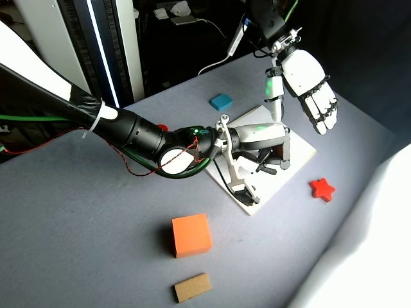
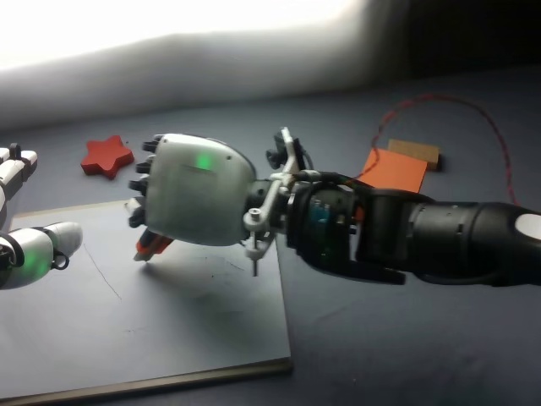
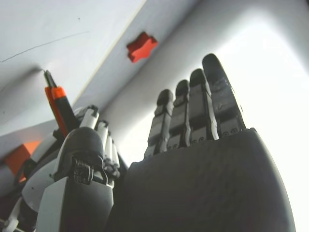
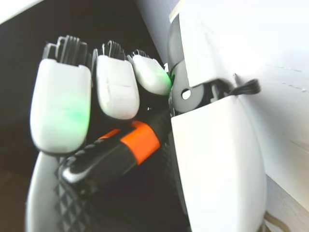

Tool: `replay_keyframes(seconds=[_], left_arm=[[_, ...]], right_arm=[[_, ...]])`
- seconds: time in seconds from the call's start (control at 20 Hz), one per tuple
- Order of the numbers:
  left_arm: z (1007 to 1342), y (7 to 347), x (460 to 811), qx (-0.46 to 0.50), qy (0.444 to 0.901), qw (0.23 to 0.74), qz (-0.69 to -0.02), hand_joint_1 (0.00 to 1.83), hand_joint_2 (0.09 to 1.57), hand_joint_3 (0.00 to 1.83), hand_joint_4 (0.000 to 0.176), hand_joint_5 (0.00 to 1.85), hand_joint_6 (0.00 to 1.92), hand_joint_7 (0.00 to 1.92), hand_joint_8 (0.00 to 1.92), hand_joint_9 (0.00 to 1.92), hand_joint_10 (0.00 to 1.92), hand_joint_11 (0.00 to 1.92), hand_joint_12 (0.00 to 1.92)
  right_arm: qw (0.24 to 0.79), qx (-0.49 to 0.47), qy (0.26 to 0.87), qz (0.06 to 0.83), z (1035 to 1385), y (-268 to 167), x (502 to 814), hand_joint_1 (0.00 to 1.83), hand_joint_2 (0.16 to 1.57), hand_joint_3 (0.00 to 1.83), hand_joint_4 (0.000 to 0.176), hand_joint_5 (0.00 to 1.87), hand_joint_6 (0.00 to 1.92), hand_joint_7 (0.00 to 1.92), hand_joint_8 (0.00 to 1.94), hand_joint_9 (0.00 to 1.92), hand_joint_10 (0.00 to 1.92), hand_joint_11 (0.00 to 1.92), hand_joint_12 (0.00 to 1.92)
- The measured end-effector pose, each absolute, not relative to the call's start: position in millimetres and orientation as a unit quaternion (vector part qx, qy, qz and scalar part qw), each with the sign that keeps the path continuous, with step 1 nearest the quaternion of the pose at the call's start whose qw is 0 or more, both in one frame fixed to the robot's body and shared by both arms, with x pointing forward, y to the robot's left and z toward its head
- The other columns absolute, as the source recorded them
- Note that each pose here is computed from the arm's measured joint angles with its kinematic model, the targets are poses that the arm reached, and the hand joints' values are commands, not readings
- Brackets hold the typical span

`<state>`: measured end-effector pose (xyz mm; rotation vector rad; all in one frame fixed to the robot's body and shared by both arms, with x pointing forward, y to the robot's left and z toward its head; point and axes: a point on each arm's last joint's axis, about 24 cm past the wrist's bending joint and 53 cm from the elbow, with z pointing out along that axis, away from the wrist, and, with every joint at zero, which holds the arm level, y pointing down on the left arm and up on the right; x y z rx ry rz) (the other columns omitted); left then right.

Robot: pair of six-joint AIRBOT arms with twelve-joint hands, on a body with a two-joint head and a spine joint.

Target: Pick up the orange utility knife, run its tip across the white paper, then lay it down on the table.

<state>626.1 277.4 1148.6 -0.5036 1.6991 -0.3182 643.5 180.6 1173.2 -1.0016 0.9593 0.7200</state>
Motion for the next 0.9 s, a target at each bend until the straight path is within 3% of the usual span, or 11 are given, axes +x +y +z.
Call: replay_keyframes(seconds=[0.25, 0.6, 0.65, 0.9], left_arm=[[1149, 278, 626, -0.219, 0.739, 0.622, -0.138, 0.00, 1.33, 0.00, 0.021, 0.02, 0.00, 0.04, 0.00, 0.08, 0.00, 0.00, 0.46], [1149, 278, 626, -0.219, 0.739, 0.622, -0.138, 0.00, 1.33, 0.00, 0.020, 0.02, 0.00, 0.05, 0.00, 0.07, 0.00, 0.00, 0.46], [1149, 278, 626, -0.219, 0.739, 0.622, -0.138, 0.02, 1.32, 0.00, 0.018, 0.03, 0.00, 0.07, 0.00, 0.09, 0.01, 0.00, 0.53], [1149, 278, 626, -0.220, 0.739, 0.621, -0.138, 0.02, 1.32, 0.00, 0.022, 0.03, 0.00, 0.05, 0.00, 0.07, 0.00, 0.00, 0.47]], right_arm=[[0.714, -0.477, 0.405, 0.314, 1171, 156, 641, 1.46, 1.26, 0.00, 0.176, 1.29, 1.92, 1.46, 1.94, 1.58, 1.92, 1.64, 1.92], [0.717, -0.463, 0.415, 0.315, 1177, 142, 650, 1.46, 1.25, 0.00, 0.176, 1.27, 1.92, 1.47, 1.94, 1.58, 1.92, 1.63, 1.92], [0.722, -0.451, 0.418, 0.318, 1184, 141, 654, 1.46, 1.26, 0.00, 0.176, 1.27, 1.92, 1.47, 1.94, 1.58, 1.92, 1.63, 1.92], [0.741, -0.371, 0.433, 0.356, 1245, 126, 660, 1.48, 1.24, 0.00, 0.176, 1.29, 1.92, 1.49, 1.94, 1.59, 1.92, 1.64, 1.92]])
